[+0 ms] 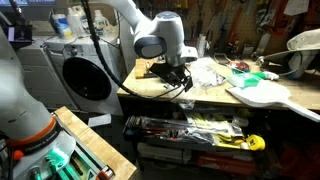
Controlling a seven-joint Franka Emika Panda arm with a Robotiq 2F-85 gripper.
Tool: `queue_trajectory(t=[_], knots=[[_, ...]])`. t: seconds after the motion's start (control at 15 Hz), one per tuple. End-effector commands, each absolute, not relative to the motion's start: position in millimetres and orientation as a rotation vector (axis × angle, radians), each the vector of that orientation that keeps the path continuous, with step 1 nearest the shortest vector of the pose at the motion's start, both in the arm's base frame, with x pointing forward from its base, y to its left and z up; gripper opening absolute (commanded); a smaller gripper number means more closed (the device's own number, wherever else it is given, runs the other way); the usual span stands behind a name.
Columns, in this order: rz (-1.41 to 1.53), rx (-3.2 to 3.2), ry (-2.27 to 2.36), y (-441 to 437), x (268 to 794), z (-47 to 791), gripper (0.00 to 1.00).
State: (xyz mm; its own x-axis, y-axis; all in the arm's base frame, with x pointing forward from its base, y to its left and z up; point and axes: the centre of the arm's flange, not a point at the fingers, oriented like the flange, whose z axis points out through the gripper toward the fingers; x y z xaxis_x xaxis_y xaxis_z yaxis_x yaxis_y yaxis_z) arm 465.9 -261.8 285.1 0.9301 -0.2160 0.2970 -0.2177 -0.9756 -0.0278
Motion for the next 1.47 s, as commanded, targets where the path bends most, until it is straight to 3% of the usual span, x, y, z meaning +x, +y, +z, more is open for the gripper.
queue_trajectory(t=[0.0,0.73,0.87,1.0,1.4], knots=[[0.474,3.08,-0.344,-263.7,467.4,282.1,1.0],[0.469,3.092,-0.264,-268.6,497.3,251.0,1.0],[0.466,3.104,-0.238,-267.7,503.0,244.7,0.9],[0.467,3.11,-0.22,-269.1,506.9,239.9,0.7],[0.504,3.094,-0.218,-279.4,513.2,239.4,0.25]])
